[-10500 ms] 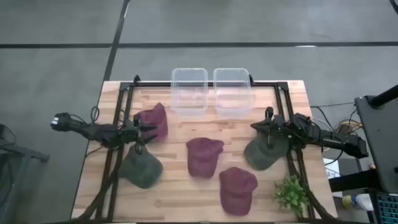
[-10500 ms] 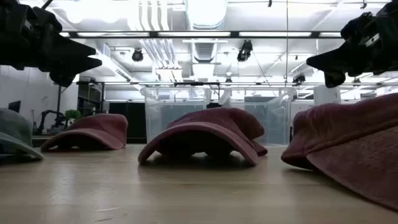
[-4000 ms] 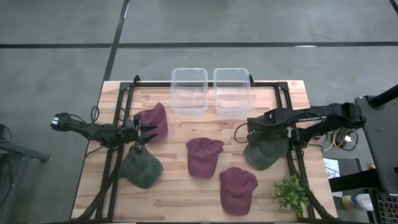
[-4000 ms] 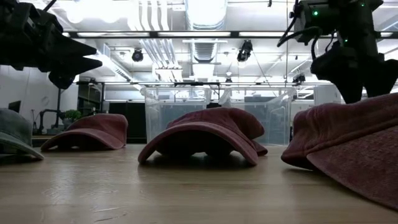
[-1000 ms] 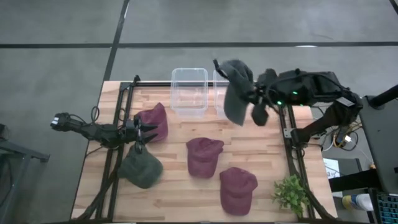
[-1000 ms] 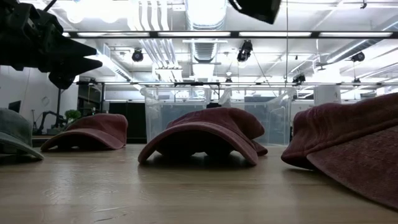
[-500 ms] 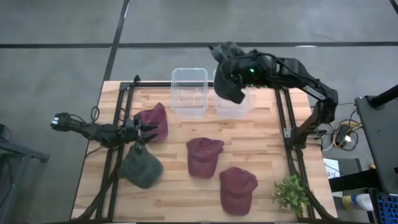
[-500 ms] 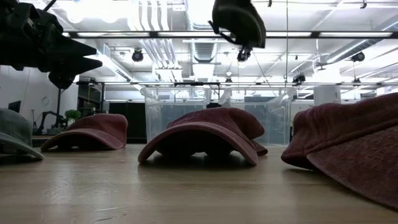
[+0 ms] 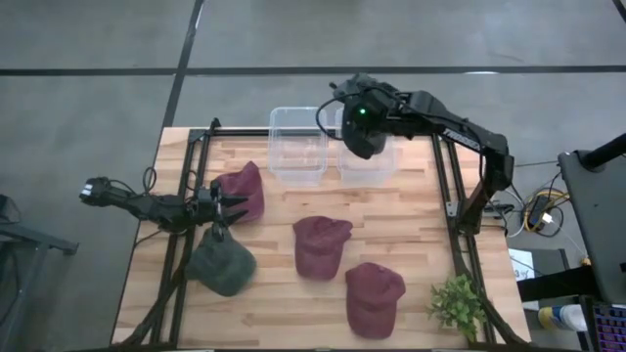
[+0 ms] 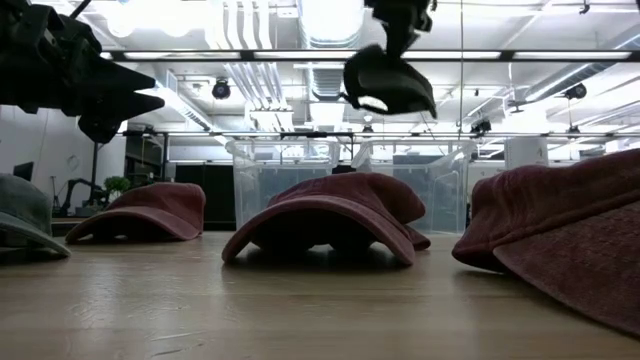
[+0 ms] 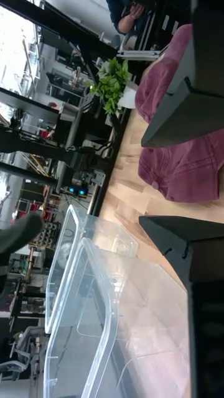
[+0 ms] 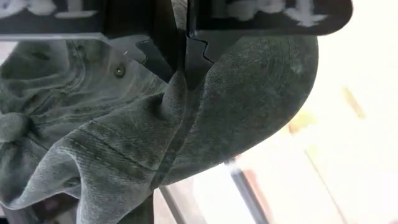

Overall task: Pick & Place hat
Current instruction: Put the right black cap into the right transparent bin, then put the black cap into the right transparent bin

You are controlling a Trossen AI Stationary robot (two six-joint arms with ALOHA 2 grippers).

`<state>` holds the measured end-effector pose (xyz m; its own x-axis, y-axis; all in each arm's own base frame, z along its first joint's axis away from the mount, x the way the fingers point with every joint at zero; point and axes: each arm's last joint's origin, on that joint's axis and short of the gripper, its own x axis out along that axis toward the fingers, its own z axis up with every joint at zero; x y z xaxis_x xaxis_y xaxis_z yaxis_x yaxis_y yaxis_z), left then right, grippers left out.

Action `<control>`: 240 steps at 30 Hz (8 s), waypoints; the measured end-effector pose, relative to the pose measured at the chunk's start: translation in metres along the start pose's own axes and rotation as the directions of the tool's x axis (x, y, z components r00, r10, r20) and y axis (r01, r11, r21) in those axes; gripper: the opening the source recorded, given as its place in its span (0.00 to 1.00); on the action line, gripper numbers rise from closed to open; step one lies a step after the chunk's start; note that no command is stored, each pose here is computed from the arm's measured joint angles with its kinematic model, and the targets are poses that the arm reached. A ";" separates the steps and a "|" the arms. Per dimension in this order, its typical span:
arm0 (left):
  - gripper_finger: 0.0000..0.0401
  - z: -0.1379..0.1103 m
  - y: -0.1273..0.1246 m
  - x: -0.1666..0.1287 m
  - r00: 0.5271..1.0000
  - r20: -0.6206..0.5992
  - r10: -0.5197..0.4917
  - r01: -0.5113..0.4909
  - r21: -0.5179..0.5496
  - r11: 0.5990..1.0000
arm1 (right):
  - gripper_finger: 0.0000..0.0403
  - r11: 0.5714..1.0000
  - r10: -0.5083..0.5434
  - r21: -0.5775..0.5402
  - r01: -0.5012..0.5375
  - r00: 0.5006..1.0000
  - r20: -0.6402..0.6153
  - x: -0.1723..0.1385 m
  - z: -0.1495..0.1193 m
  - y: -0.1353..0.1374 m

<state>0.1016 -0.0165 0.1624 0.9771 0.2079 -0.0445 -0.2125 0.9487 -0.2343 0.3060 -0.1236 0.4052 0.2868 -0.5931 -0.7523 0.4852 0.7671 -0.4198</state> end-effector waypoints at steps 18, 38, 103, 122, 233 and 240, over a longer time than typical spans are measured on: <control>0.45 0.000 0.000 0.000 1.000 -0.001 0.000 0.000 -0.006 1.000 | 0.02 0.992 -0.100 -0.088 0.089 0.986 -0.132 0.080 -0.037 0.033; 0.45 0.000 0.000 0.000 1.000 0.000 -0.001 0.001 -0.009 1.000 | 0.02 0.997 -0.011 -0.078 -0.004 0.982 -0.189 0.113 -0.063 0.052; 0.45 0.000 0.000 0.000 1.000 0.000 -0.001 0.001 -0.056 0.998 | 0.02 0.910 0.408 0.065 -0.410 0.856 -0.317 0.194 -0.057 0.036; 0.45 0.000 0.000 0.000 1.000 -0.001 0.000 0.000 -0.056 0.998 | 0.02 0.939 0.322 0.144 -0.312 0.945 -0.050 0.099 -0.045 -0.009; 0.45 0.083 -0.095 0.048 0.152 -0.987 -0.055 -0.696 -0.147 0.703 | 0.02 0.665 0.264 0.094 -0.741 0.350 0.899 -0.031 -0.270 0.019; 0.48 0.081 -0.091 0.044 0.136 -0.990 0.026 -0.695 -0.076 0.715 | 0.02 0.665 0.267 0.096 -0.741 0.356 0.896 -0.029 -0.270 0.020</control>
<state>0.1634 -0.0743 0.2603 0.1335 -0.1830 -0.9740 -0.8308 0.5152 -0.2106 0.0842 -0.0248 0.2810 0.9715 -0.2249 0.0750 0.1892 0.9260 0.3267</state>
